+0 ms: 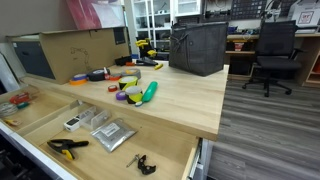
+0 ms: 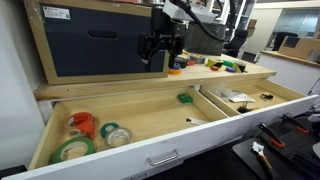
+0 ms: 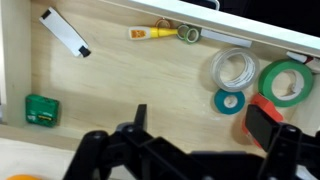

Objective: Put the green tape from the counter in the topmost drawer on the left.

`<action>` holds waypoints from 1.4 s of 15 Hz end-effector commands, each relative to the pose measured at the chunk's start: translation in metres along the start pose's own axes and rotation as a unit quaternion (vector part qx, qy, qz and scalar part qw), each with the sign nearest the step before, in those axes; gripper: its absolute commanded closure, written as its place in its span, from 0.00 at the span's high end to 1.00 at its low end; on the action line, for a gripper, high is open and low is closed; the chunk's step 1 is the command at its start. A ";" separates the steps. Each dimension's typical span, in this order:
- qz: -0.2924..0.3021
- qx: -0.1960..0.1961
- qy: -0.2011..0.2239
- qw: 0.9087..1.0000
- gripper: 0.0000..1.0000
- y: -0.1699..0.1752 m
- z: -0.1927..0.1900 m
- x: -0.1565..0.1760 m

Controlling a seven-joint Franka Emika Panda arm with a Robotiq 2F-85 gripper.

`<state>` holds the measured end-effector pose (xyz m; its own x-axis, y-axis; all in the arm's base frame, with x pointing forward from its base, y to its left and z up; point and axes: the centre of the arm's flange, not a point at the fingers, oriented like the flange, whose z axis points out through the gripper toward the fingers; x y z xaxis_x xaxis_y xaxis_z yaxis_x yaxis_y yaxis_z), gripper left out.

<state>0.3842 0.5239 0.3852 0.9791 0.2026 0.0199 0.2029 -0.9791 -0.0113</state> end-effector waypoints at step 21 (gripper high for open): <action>0.122 -0.030 -0.023 0.992 1.00 0.242 0.032 -0.005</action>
<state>0.4249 0.3036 0.3569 0.9982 -0.0586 -0.0111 -0.0577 -0.9957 0.0727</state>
